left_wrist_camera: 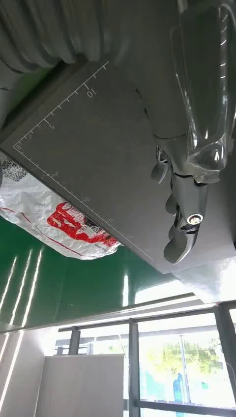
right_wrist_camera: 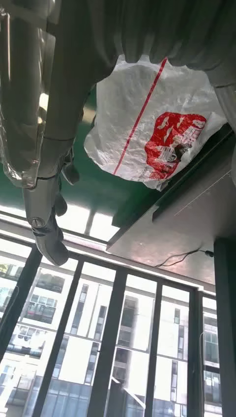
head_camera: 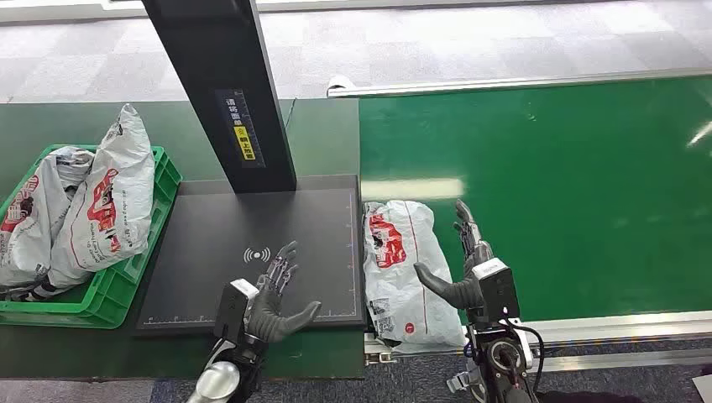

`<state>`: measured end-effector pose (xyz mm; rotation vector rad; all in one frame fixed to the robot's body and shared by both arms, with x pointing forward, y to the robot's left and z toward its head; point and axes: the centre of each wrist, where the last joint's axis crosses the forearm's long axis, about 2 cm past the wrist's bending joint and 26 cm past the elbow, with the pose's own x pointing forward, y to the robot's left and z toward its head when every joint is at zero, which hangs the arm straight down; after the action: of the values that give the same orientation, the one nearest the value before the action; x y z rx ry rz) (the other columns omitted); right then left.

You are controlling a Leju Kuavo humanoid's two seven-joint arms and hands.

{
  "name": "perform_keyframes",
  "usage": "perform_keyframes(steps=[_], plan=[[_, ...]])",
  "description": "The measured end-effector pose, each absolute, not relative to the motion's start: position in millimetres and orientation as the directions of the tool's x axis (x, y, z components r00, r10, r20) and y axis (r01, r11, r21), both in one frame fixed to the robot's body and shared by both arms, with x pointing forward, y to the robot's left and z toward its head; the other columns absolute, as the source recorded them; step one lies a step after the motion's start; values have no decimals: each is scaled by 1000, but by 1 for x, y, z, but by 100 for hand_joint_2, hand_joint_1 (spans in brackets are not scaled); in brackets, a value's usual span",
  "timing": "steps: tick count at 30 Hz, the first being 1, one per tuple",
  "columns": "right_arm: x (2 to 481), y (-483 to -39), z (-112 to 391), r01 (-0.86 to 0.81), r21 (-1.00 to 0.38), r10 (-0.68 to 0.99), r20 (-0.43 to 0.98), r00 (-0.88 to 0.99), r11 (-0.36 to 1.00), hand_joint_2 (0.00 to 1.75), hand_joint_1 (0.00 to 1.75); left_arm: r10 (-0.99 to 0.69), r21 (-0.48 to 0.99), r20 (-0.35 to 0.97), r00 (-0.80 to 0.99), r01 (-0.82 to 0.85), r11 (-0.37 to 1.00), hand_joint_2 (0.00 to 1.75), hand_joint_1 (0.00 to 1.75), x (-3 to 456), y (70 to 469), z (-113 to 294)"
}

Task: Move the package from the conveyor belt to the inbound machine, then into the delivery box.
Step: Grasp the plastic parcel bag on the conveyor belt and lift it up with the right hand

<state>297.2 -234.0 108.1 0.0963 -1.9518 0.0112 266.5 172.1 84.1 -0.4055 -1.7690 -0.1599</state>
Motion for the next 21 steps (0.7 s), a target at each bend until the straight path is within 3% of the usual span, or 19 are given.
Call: perform_keyframes(steps=[2,7,10,16,21], plan=[[297,-235,108,-50,-1,-16,937,-349,999,175,0,183,-108,965,-186,353,929,175,0,266,172,84],[298,-242,101,112,-397,402,915,-23,911,175,0,150,-84,973,-176,334,939,175,0,261,174,87],[298,-247,92,76,-513,503,856,116,855,175,0,135,-70,975,-175,331,941,175,0,260,174,91],[298,-248,71,-122,-558,571,793,215,821,175,0,126,-61,976,-177,331,942,175,0,262,174,95],[304,-244,64,-266,-485,526,843,110,833,175,0,131,-65,975,-179,332,941,175,0,262,173,94]])
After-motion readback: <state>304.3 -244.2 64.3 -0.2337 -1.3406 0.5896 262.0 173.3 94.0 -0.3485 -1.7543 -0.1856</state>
